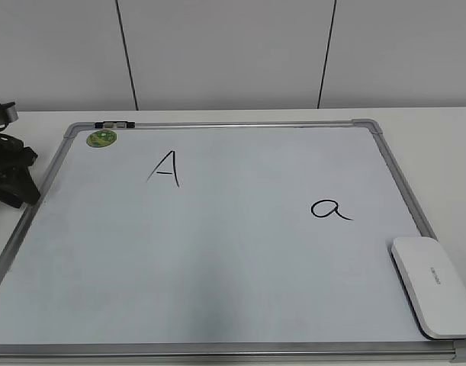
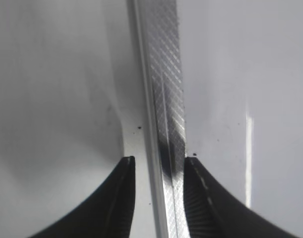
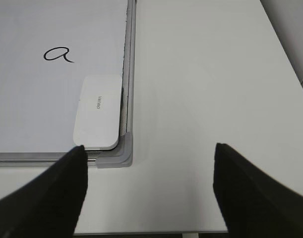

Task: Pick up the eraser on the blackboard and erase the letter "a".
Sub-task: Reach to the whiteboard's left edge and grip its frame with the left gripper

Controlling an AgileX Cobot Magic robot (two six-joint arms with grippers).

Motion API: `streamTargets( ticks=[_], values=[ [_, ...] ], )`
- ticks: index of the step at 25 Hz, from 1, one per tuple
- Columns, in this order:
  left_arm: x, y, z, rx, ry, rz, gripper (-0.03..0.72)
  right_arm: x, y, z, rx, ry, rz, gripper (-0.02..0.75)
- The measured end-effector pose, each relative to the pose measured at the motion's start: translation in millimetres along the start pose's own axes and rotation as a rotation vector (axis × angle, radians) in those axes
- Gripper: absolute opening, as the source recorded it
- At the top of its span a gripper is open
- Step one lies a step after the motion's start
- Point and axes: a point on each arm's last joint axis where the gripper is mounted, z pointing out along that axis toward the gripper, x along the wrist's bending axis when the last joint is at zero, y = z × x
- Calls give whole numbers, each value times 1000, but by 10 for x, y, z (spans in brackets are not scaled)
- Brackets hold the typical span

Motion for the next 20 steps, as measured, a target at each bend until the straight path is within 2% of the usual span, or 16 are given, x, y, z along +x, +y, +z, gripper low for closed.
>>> streamTargets(
  ticks=[11,20],
  values=[
    [28,35,90,18,-17,-9,234,0,0,0,0,0,0,586],
    [21,76,66,22,-24,-2,162,2,0,0,0,2,1,587]
  ],
)
